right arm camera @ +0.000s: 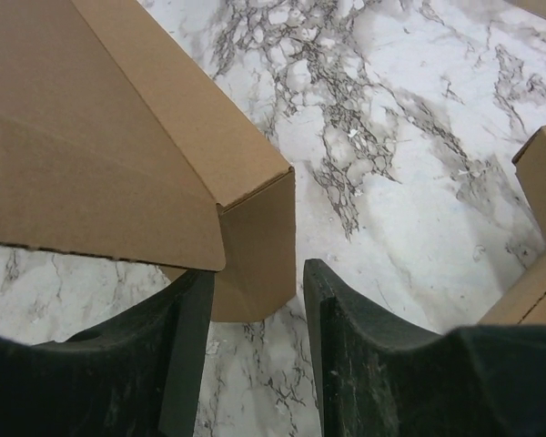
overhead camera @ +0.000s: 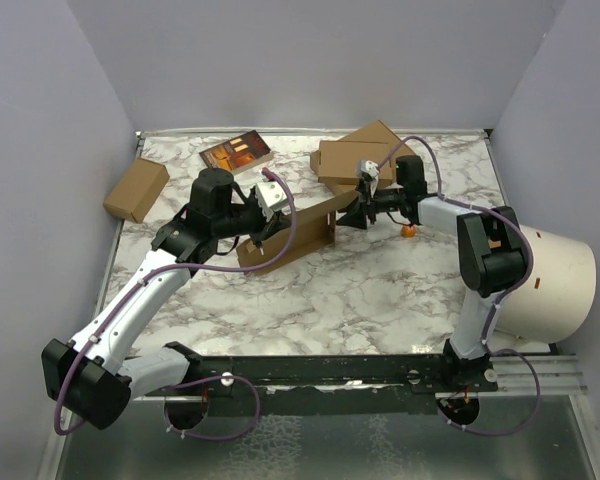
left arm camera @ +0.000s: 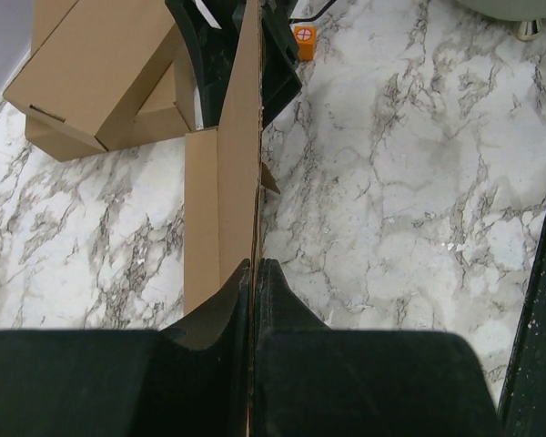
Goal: Fold the paper box
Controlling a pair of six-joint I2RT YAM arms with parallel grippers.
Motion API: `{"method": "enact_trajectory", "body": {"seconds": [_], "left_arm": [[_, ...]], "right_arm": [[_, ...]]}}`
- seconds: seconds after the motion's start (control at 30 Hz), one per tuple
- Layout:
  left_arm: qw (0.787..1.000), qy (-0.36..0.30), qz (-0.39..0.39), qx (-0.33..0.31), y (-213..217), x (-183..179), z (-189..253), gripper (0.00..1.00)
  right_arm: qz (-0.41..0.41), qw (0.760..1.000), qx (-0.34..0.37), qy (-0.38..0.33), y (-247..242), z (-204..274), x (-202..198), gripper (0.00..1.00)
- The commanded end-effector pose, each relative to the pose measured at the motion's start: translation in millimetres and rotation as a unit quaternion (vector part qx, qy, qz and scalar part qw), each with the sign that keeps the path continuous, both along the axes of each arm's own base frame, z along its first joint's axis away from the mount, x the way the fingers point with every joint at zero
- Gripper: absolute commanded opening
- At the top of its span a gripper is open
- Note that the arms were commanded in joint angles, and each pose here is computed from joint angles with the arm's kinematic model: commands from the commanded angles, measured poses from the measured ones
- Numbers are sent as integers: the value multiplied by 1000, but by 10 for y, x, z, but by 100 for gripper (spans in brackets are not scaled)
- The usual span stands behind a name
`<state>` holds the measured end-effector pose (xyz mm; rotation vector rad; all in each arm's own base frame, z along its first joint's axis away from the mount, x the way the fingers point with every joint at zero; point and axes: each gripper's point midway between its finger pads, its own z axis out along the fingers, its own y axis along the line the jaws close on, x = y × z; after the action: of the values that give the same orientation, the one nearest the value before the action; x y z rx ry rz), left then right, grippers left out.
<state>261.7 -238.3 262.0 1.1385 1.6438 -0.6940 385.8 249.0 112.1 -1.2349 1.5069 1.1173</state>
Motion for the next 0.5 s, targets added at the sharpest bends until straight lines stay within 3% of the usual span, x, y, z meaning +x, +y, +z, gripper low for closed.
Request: {"method": "enact_trajectory", "body": {"seconds": [0.0,0.47], "left_arm": [[999,35,-18,-6,-35,-111,-68,0],[999,40,-22,-9,-49,-127,-93,0]], "right_arm": [[15,999,30,25,105,9,-101,45],[-8,995,60,80,183,-68,-165,43]]}}
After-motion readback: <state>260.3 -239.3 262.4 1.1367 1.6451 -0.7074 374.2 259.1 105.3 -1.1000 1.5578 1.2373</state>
